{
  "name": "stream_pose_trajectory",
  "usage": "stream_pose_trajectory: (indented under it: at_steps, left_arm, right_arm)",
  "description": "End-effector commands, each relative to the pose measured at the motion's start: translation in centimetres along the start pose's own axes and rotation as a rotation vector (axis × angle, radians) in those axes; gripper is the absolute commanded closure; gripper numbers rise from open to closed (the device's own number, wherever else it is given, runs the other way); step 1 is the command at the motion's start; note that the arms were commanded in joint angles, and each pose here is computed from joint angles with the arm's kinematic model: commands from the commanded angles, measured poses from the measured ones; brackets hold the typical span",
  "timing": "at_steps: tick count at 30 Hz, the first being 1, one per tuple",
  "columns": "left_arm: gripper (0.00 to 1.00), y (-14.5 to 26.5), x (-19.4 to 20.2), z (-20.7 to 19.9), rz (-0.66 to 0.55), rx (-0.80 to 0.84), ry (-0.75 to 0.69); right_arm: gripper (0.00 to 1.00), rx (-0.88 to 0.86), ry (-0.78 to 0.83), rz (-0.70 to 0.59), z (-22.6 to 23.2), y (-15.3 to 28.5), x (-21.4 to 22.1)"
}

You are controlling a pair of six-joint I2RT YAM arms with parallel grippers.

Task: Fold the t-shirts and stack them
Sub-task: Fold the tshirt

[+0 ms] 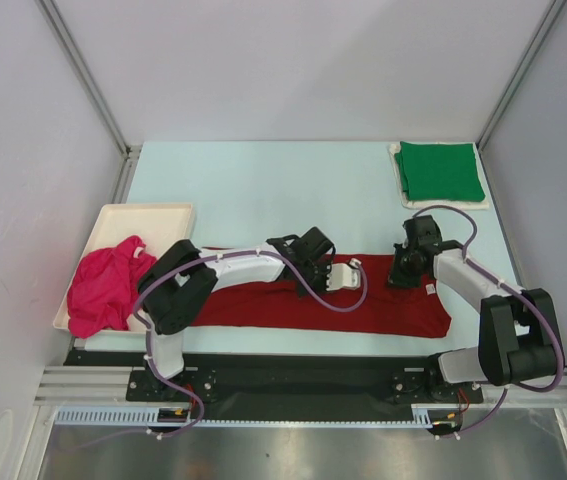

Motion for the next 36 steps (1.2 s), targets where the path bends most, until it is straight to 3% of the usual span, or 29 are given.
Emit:
stream_pose_trajectory:
  at_steps: [1,3,4,6,8,11,15,19,21,24,28,30,33,34,36]
  left_arm:
    - [1.00,0.5,0.9,-1.6,0.024,0.077,-0.029]
    - [0.98,0.8,0.6,-1.5,0.017,0.081,-0.033]
    - [0.91,1.2,0.1,-1.1,0.004,0.075,-0.041]
    - [0.69,1.8,-0.5,-1.1,-0.014,0.095,-0.047]
    - [0.59,2.8,-1.5,-0.7,-0.044,0.095,-0.062]
    - [0.53,4.4,-2.9,-0.2,-0.095,0.112,-0.078]
    - [0.50,5.9,-4.5,0.9,-0.178,0.127,-0.068]
    - [0.48,6.1,-5.6,1.6,-0.224,0.129,-0.016]
    - [0.47,6.0,-5.8,2.3,-0.224,0.082,0.006]
    - [0.47,5.6,-5.6,3.6,-0.191,-0.004,0.067]
    - [0.47,5.5,-4.9,3.8,-0.185,-0.011,0.101]
    - [0.47,5.4,-4.6,3.5,-0.185,-0.003,0.100]
    - [0.47,5.4,-4.3,3.3,-0.179,-0.003,0.093]
    - [0.47,5.5,-4.3,3.2,-0.176,-0.004,0.095]
    - [0.47,5.5,-3.9,3.2,-0.168,-0.006,0.097]
  right_arm:
    - [0.97,-0.020,0.004,0.032,0.2,0.2,0.7]
    - [0.92,-0.065,0.026,0.043,0.8,0.5,0.7]
    - [0.79,-0.089,0.049,0.040,1.2,0.8,0.7]
    - [0.64,-0.107,0.072,0.040,1.7,1.5,0.4]
    - [0.56,-0.061,0.089,0.036,1.3,2.3,0.3]
    - [0.51,0.011,0.059,-0.035,0.2,3.8,-1.1]
    - [0.57,-0.021,-0.081,-0.093,-1.8,4.1,-2.8]
    - [0.68,-0.029,-0.088,-0.094,-1.9,2.9,-3.9]
    - [0.69,-0.031,-0.084,-0.064,-1.8,1.9,-4.1]
    - [0.67,-0.010,-0.081,-0.019,-2.2,0.6,-4.0]
    - [0.56,0.023,-0.087,0.017,-2.9,-0.6,-3.2]
    - [0.56,0.000,-0.089,0.026,-2.6,-0.9,-3.3]
    - [0.67,-0.010,-0.079,0.044,-2.1,-1.2,-2.9]
    - [0.78,-0.005,-0.083,0.049,-2.1,-1.1,-2.8]
    - [0.88,0.002,-0.095,0.038,-2.3,-0.7,-2.8]
Point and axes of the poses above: each gripper's point midway between its finger pads, its own y axis back along the fingers, its own z axis along the line the jaws close on, x = y × z, the point moved 7 cm from there along y, back along the fingers, and after that the axes turned 9 degrees about -y, right-handed, at the moved point
